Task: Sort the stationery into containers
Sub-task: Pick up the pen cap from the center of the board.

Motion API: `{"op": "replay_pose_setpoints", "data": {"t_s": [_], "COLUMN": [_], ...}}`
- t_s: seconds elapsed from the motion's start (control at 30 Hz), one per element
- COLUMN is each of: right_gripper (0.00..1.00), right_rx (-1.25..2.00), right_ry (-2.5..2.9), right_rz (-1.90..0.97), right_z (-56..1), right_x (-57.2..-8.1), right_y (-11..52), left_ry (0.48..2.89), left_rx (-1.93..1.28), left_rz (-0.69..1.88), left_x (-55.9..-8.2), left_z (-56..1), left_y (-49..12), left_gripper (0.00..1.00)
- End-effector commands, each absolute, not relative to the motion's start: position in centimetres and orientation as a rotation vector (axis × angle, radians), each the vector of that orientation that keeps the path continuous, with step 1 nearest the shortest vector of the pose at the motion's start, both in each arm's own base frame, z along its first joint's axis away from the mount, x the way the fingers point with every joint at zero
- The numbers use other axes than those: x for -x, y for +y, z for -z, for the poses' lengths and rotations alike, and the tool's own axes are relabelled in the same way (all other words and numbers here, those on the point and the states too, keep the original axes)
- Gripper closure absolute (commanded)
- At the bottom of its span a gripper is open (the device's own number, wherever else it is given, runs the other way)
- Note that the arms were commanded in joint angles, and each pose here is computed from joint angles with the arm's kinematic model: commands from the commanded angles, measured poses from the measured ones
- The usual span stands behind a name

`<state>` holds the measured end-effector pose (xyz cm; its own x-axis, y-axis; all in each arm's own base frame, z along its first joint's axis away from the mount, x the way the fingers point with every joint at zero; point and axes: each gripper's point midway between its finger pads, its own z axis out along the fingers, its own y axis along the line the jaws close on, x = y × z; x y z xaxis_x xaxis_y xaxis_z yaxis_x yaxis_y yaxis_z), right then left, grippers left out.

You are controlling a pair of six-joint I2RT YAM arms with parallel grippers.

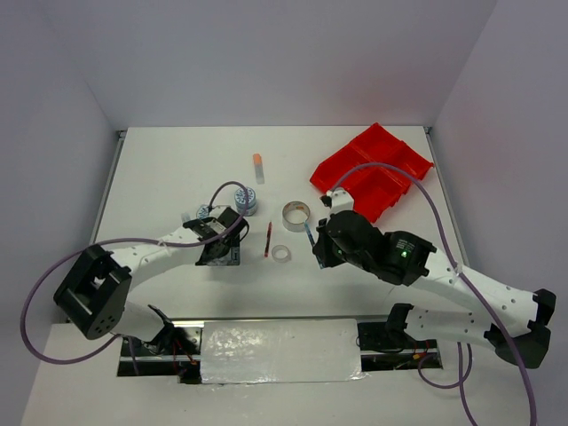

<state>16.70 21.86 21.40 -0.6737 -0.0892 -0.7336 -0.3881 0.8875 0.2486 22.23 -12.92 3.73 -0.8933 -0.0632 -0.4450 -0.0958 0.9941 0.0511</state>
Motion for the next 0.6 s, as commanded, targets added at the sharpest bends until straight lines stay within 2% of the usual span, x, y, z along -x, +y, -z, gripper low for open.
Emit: {"op": "replay_pose_setpoints", "data": {"t_s": [0.0, 0.4, 0.43, 0.57], "right_gripper": [1.0, 1.0, 1.0, 1.0], "right_rx": [0.35, 0.374, 0.375, 0.374], "right_ry": [2.255, 2.246, 2.249, 2.249], "right_rz": [-0.544, -0.566, -0.562, -0.555], "right_z": [-21.9, -21.8, -21.7, -21.7], "right_x": [-16.4, -16.0, -16.0, -16.0], "right_y": [22.3, 22.4, 22.4, 22.3], "left_ry": [2.653, 2.718, 2.722, 2.734], "left_rx": [0.109, 0.099, 0.104, 0.108], "left_rz": [-0.09, -0.092, -0.092, -0.064], "left_x": [-24.1, -24.3, -24.2, -23.7], "left_z": [-4.1, -1.8, -1.7, -1.5], "left_y": [-13.5, -12.7, -12.6, -12.7], "left_gripper": [0.22, 0.35, 0.4, 0.44]}}
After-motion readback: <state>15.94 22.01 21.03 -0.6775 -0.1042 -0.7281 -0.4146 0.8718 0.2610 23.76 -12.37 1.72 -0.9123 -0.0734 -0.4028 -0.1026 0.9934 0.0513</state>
